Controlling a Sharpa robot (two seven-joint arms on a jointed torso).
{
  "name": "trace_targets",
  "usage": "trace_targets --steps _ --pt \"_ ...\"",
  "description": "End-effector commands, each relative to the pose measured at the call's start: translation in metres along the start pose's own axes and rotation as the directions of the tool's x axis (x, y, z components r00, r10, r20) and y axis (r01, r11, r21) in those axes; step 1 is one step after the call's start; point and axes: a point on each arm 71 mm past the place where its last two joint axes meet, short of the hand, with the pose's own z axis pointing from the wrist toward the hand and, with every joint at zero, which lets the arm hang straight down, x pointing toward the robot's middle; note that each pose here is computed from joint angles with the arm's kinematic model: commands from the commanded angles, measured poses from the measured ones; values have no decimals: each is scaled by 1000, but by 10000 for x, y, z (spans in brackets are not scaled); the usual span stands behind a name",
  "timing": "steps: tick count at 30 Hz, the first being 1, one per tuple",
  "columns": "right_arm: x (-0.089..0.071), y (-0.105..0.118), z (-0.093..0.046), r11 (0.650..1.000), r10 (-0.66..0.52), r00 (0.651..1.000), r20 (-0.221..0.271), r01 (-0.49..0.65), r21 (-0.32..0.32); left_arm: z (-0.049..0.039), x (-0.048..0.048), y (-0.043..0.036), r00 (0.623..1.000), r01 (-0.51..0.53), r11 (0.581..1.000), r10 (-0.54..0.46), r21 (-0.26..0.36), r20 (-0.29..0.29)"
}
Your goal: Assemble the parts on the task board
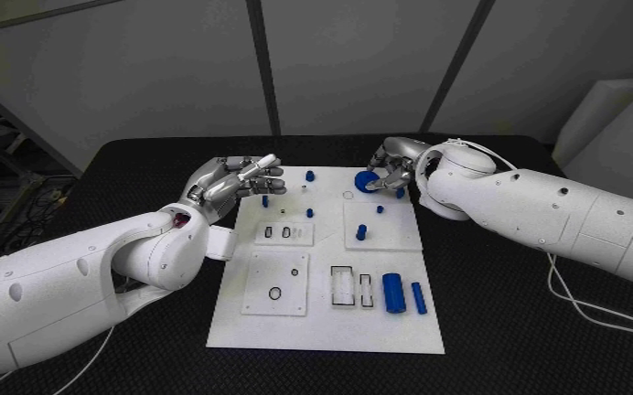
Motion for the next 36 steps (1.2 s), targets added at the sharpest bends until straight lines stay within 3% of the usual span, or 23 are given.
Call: trace_targets --steps 1,8,20,29,36 --pt "5 10 4 1000 -23 1000 -11 23 -6 4 15 -8 1000 6 1000 -6 3 -13" --pt "-22 23 3 997 -68 997 30 68 -20 4 14 -8 1000 7 1000 -7 3 -14" --pt "-95 151 -16 987 -124 978 166 139 -84 5 17 -5 1000 8 1000 -8 1 -18" --pt "-84 189 -21 982 -146 976 163 163 -96 3 16 -4 1000 9 1000 -9 -2 -20" --pt "-102 345 -94 976 -124 969 213 158 -150 3 13 -2 1000 9 1000 -9 -3 -20"
